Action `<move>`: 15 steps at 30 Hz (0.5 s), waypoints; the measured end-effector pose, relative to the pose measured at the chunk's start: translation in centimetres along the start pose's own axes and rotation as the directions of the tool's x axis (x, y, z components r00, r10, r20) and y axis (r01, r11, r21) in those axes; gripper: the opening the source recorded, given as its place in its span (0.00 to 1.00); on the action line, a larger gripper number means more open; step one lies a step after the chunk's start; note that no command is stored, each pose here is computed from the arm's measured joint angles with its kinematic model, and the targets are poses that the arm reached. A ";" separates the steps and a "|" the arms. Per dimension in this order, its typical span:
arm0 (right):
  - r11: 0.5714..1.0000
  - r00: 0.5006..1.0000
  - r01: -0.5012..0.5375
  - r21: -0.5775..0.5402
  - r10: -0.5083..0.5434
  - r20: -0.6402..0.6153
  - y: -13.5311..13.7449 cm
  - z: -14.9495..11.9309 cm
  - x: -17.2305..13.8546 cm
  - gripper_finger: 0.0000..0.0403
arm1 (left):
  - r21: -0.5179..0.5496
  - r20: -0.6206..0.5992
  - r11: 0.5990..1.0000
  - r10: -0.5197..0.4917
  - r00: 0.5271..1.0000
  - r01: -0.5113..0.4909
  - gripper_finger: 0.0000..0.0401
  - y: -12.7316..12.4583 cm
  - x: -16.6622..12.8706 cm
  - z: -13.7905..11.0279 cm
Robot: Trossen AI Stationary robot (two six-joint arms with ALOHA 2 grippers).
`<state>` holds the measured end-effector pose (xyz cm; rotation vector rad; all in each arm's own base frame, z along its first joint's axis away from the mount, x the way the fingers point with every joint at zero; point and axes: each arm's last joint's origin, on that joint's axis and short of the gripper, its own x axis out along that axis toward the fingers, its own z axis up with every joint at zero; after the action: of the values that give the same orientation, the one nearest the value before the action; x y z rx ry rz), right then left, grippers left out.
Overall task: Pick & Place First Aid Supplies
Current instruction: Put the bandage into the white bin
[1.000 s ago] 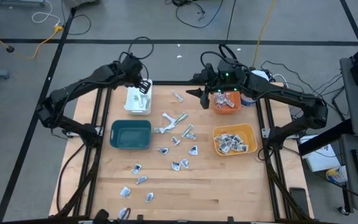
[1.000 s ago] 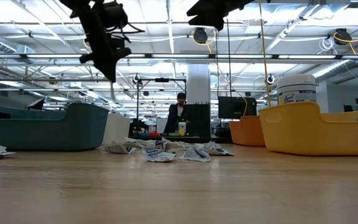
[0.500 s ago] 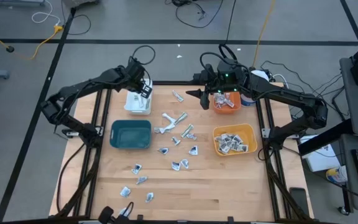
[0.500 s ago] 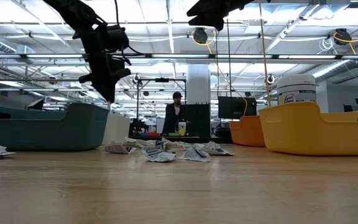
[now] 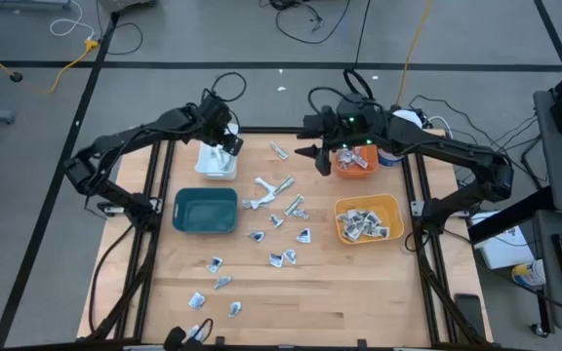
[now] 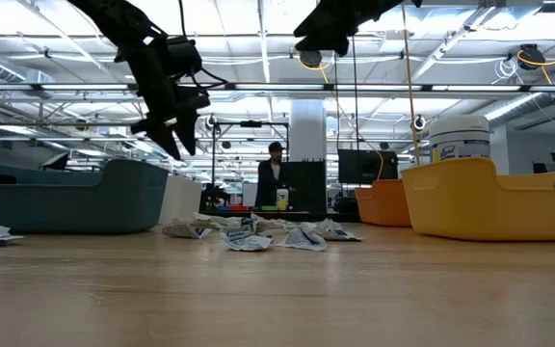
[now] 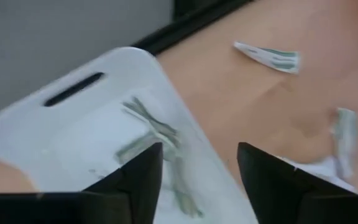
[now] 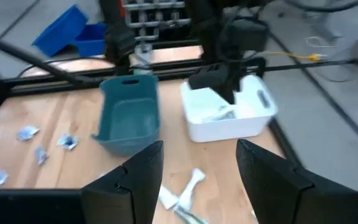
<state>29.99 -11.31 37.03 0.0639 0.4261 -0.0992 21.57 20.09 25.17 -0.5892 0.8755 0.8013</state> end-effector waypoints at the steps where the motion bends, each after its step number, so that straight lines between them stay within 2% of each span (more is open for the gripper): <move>1: 1.000 1.000 -0.024 -0.001 0.024 -0.012 0.0 -0.2 0.5 0.49 | 0.000 -0.004 1.000 -0.016 1.000 0.016 0.55 0.0 0.0 0.0; 4: 0.998 0.995 -0.057 0.013 0.058 -0.080 -0.3 -1.3 1.9 0.49 | -0.001 -0.014 0.998 -0.055 0.998 0.055 0.60 -0.1 0.0 0.0; 10: 0.993 0.980 -0.087 -0.073 0.072 -0.185 -1.1 -3.5 5.5 0.49 | 0.003 -0.035 0.990 -0.141 0.989 0.141 0.64 -0.4 -0.1 -0.1; 15: 0.975 0.939 -0.157 -0.155 0.098 -0.329 -1.5 -6.5 8.7 0.49 | -0.005 -0.043 0.985 -0.175 0.984 0.175 0.65 -0.5 -0.2 -0.1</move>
<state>35.11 -12.97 27.47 -0.0716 0.7529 0.0806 21.84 19.65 25.28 -0.6773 0.8499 0.6321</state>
